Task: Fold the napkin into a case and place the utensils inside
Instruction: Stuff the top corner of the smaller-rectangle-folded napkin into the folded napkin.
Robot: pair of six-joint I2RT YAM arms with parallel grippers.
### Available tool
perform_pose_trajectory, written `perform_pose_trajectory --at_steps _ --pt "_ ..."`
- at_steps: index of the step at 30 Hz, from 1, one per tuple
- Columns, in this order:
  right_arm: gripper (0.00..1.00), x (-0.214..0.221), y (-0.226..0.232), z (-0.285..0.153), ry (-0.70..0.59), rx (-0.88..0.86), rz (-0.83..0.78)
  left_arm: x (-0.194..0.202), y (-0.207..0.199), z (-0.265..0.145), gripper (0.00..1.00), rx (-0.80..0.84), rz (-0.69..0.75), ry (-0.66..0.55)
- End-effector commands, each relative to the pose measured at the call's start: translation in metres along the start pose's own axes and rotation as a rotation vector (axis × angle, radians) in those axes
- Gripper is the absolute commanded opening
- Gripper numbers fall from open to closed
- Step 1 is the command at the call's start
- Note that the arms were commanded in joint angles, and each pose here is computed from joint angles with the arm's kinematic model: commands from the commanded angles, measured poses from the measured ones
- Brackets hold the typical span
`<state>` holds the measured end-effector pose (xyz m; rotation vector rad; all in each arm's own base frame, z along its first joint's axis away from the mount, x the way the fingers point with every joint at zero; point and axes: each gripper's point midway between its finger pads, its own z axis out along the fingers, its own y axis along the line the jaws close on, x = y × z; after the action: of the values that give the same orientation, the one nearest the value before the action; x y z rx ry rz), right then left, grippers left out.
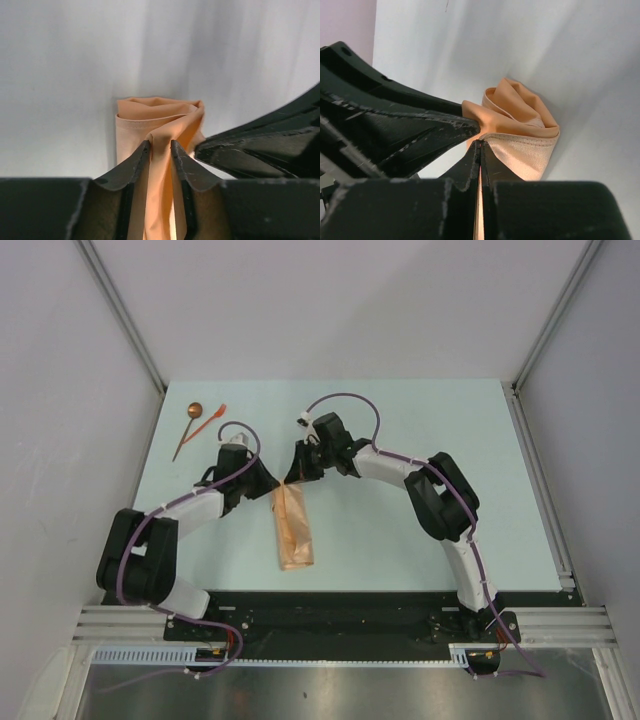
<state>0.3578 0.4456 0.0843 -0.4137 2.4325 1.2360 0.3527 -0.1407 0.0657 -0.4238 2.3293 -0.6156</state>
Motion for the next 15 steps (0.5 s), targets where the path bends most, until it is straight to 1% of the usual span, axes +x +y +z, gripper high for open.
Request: perform_pose_trajectory --at_steps 1,2,3,5,6,12,15 --pt "0.0 -0.016 0.028 -0.013 -0.043 -0.071 -0.039 -0.009 0.006 0.006 0.25 -0.017 0.01 -0.018" --pt "0.0 -0.016 0.028 -0.013 -0.041 -0.073 -0.04 -0.011 0.005 0.006 0.23 -0.009 0.008 -0.025" --pt "0.0 -0.015 0.028 -0.013 -0.037 -0.077 -0.044 -0.008 0.003 0.008 0.19 0.004 0.008 -0.017" --pt "0.0 -0.012 0.027 -0.011 -0.028 -0.08 -0.045 -0.008 0.001 0.009 0.05 0.023 0.007 -0.017" --pt "0.0 -0.011 0.027 -0.011 -0.023 -0.084 -0.045 -0.006 0.0 0.011 0.0 0.028 0.002 -0.008" --pt "0.0 -0.01 0.03 -0.005 -0.021 -0.107 -0.04 -0.003 -0.016 0.017 0.0 0.11 -0.021 0.024" --pt "0.0 -0.01 0.026 0.0 -0.014 -0.107 -0.024 0.002 -0.014 0.019 0.0 0.115 -0.032 0.038"
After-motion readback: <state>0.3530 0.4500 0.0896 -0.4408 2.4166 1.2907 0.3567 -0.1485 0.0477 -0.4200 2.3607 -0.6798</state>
